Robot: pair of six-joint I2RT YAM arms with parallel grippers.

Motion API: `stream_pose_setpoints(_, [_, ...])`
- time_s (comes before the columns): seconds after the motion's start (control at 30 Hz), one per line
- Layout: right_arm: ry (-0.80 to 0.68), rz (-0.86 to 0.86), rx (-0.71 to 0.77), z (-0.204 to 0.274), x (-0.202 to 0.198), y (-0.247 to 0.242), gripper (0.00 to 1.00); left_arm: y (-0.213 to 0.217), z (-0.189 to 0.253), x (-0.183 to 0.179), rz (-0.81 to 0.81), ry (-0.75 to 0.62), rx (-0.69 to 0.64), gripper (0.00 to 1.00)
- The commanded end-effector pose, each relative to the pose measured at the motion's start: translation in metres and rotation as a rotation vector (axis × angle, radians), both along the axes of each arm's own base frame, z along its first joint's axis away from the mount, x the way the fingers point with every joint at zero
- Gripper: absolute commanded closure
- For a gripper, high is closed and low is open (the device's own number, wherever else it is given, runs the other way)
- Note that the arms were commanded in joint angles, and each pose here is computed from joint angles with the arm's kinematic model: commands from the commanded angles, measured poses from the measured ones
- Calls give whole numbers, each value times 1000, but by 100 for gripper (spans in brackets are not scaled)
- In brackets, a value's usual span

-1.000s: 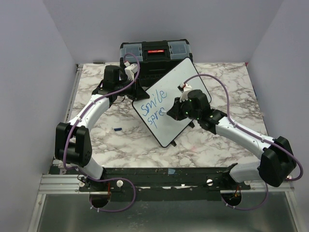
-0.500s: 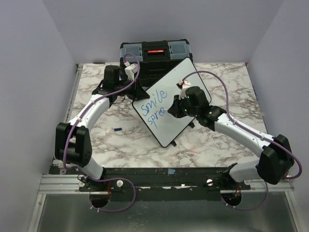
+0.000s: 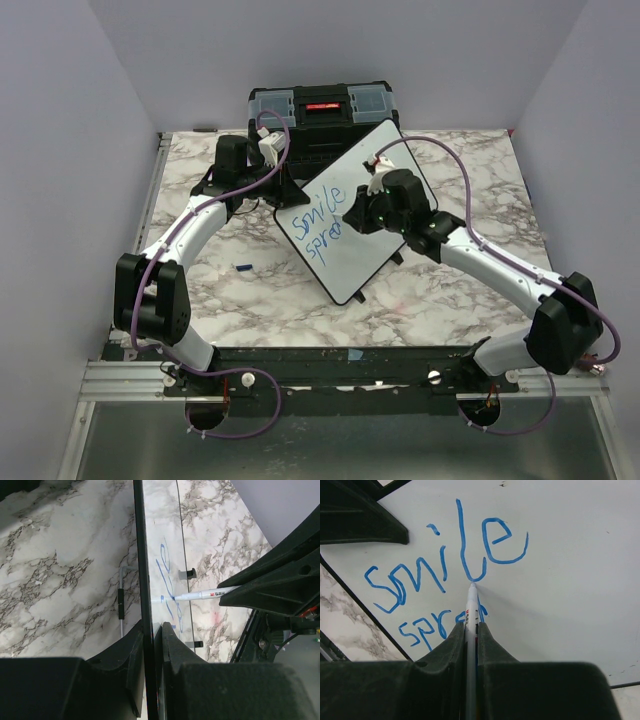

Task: Write a sentence on the whiteboard
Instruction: Write a sentence on the whiteboard stand.

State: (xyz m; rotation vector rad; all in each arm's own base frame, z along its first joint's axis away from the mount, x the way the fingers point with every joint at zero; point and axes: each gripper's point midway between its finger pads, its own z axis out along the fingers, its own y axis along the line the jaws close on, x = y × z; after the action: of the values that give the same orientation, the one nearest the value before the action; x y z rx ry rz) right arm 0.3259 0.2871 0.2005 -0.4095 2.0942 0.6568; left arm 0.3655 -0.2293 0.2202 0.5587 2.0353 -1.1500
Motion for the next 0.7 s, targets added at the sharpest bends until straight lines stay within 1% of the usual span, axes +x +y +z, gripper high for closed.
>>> stream_pose_setpoints(0.0, [78,3,-39,-35,-15,-8,99,-4,29,12,-29,-205,-2,100])
stream_pose_setpoints(0.27, [117,-1,-31,-48,-32,-17,99,-4,29,11,-30,-204,-3,100])
stream_pose_setpoints(0.43, [104,-55,-67,-45,-30,-29,99,-4,29,11,-31,-202,-4,100])
stream_pose_setpoints(0.67, [43,-138,-102,-24,-18,-45,99,-4,30,11,-33,-205,-7,100])
